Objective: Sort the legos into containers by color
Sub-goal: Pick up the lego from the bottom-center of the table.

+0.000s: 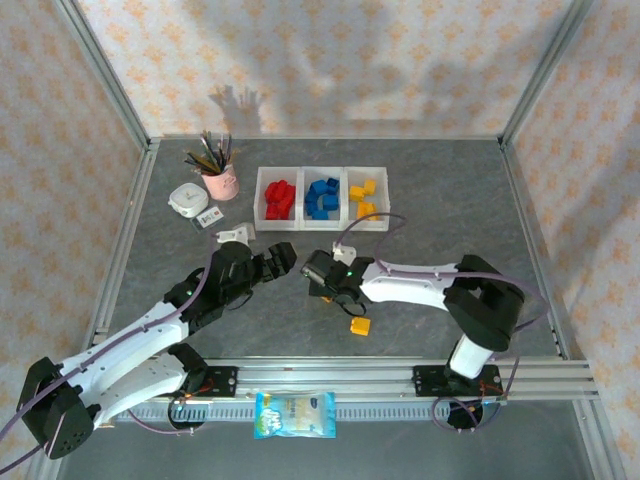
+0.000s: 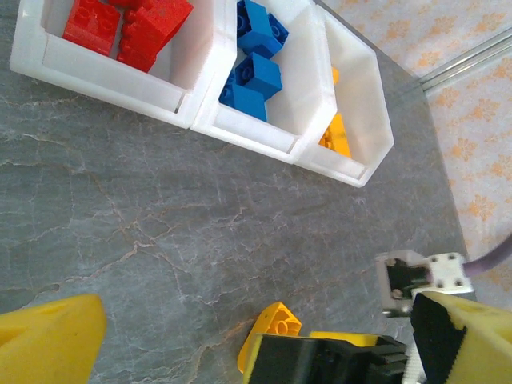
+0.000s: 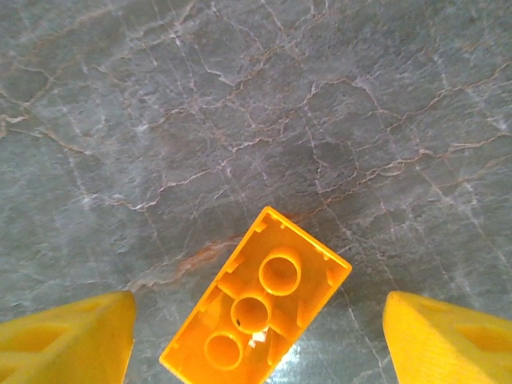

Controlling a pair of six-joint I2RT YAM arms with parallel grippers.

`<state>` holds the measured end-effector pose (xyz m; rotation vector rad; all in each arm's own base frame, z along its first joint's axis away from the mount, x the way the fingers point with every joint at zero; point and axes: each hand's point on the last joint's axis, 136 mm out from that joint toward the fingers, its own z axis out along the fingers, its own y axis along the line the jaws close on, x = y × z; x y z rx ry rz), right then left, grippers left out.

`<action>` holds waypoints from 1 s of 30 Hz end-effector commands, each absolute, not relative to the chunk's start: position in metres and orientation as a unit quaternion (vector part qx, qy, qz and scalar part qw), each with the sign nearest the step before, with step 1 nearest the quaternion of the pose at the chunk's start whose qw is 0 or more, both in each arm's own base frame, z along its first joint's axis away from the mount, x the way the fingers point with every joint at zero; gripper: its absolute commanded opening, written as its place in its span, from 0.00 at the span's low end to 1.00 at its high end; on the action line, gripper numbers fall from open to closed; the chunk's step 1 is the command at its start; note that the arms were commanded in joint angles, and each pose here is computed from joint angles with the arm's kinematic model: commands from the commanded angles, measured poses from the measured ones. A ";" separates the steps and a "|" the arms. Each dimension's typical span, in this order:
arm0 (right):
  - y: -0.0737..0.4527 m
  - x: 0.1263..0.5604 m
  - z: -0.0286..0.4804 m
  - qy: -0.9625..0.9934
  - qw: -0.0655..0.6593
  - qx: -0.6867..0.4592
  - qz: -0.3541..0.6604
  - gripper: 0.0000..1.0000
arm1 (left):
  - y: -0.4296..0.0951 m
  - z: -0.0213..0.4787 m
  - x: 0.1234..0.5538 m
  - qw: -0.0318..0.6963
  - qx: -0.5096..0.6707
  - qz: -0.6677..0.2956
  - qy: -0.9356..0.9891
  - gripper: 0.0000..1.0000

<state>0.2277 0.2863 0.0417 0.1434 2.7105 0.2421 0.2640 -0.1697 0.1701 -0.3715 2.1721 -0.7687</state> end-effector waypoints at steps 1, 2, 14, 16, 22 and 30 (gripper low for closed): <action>0.295 0.238 0.045 0.967 0.230 0.060 0.091 0.77 | -0.157 0.164 0.262 0.398 -0.162 -0.282 0.858 0.99; 0.296 0.239 0.044 0.967 0.231 0.058 0.090 0.76 | -0.156 0.165 0.261 0.398 -0.162 -0.283 0.857 0.99; 0.304 0.244 0.030 0.971 0.225 0.027 0.070 0.56 | -0.150 0.163 0.261 0.399 -0.172 -0.280 0.856 0.99; 0.302 0.243 0.029 0.971 0.227 0.024 0.067 0.50 | -0.150 0.163 0.261 0.400 -0.171 -0.281 0.855 0.99; 0.302 0.243 0.029 0.971 0.227 0.013 0.070 0.40 | -0.151 0.164 0.262 0.399 -0.171 -0.283 0.855 0.99; 0.291 0.254 0.051 0.965 0.250 0.021 0.079 0.34 | -0.154 0.168 0.263 0.402 -0.167 -0.289 0.853 0.99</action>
